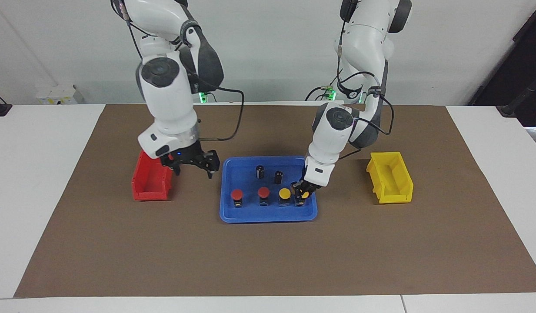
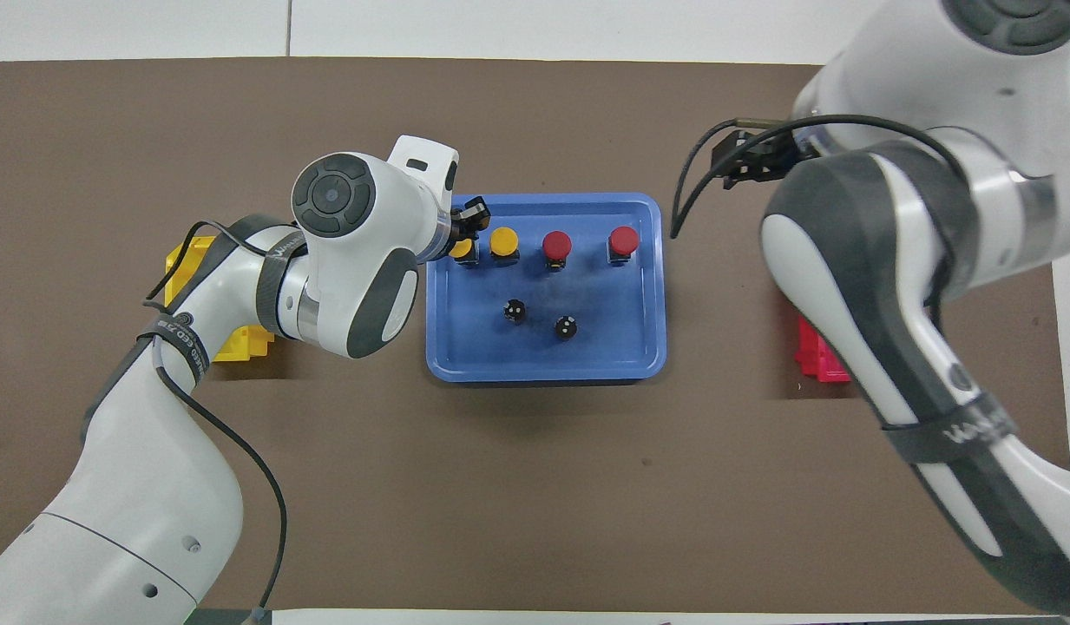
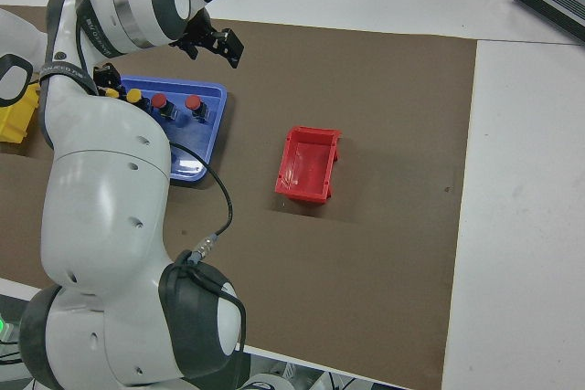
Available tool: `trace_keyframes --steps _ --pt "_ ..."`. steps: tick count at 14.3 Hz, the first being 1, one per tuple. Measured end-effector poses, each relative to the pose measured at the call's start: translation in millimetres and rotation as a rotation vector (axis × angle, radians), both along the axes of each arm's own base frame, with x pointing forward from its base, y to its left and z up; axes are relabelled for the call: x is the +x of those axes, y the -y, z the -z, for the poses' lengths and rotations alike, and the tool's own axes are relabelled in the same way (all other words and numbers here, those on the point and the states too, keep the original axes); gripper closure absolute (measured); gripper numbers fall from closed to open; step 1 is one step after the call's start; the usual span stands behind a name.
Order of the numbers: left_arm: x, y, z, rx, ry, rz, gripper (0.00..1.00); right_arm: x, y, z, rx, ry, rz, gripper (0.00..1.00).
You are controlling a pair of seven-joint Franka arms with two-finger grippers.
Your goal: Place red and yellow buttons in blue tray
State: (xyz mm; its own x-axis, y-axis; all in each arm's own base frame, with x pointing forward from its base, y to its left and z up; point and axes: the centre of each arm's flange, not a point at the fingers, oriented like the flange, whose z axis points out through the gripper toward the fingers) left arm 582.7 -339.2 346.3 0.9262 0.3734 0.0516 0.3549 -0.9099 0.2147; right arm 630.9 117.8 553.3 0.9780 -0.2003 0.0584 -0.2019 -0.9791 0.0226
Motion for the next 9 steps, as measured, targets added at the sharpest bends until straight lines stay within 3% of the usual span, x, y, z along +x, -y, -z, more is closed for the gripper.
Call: trace_keyframes --steps 4,5,9 --pt "0.9 0.8 -2.6 -0.003 0.005 0.0 0.05 -38.6 82.1 -54.2 -0.022 -0.045 -0.04 0.0" --pt "2.2 1.5 -6.4 -0.005 0.009 0.001 0.0 -46.8 100.2 -58.0 -0.024 -0.055 -0.047 0.0" --pt "12.3 -11.2 -60.7 -0.004 0.014 -0.014 0.0 -69.3 156.1 -51.1 0.011 -0.107 -0.029 0.0"
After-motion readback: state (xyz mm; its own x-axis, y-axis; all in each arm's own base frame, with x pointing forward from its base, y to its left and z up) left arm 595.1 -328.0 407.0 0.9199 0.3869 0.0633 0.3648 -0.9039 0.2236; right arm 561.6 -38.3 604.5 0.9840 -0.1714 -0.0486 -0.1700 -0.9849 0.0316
